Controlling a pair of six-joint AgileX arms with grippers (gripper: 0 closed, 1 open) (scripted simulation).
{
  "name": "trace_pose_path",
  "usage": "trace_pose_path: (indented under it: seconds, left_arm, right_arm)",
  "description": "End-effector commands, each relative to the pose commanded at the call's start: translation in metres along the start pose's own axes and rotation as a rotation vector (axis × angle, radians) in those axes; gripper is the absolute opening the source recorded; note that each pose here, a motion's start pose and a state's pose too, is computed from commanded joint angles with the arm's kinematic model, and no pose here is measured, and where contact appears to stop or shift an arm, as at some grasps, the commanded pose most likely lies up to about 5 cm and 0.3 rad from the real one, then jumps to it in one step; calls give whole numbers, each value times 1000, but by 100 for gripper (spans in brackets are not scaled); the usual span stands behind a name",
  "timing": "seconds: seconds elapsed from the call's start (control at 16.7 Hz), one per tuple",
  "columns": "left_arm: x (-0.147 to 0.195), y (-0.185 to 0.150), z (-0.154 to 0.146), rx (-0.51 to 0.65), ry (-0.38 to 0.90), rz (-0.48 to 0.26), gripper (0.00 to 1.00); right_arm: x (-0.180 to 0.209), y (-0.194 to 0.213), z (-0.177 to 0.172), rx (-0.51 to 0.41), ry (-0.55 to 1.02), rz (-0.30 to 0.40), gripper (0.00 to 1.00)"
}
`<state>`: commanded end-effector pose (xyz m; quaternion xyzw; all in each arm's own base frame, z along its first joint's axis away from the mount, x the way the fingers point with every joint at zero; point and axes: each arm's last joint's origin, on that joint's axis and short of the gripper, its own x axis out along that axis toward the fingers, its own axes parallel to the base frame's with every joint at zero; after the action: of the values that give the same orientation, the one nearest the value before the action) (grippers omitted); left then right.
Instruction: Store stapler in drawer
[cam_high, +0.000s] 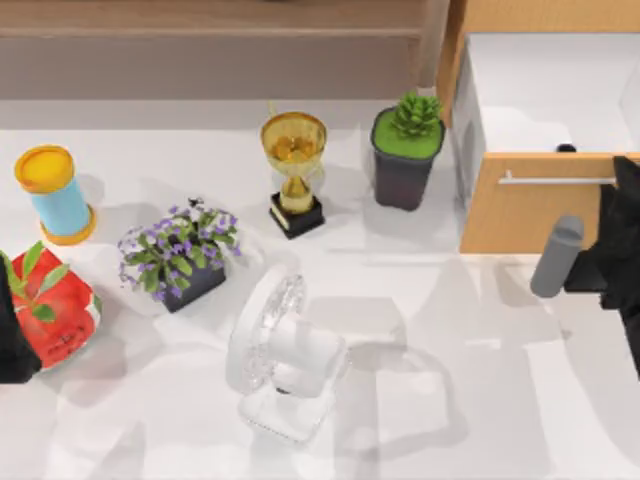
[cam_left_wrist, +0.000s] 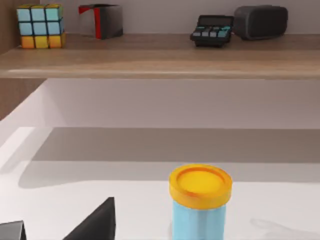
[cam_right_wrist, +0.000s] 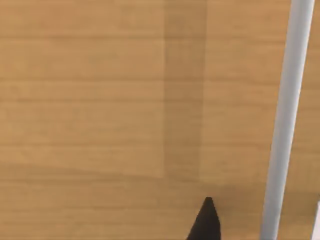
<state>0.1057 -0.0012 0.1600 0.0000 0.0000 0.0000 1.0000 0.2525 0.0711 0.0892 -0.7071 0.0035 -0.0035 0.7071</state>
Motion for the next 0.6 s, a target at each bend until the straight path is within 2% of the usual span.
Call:
trace_pose_path:
  seconds: [0.18, 0.6]
  left_arm:
    - [0, 0, 0, 0, 0, 0, 100]
    - [0, 0, 0, 0, 0, 0, 100]
  right_arm:
    - [0, 0, 0, 0, 0, 0, 2]
    - [0, 0, 0, 0, 0, 0, 0]
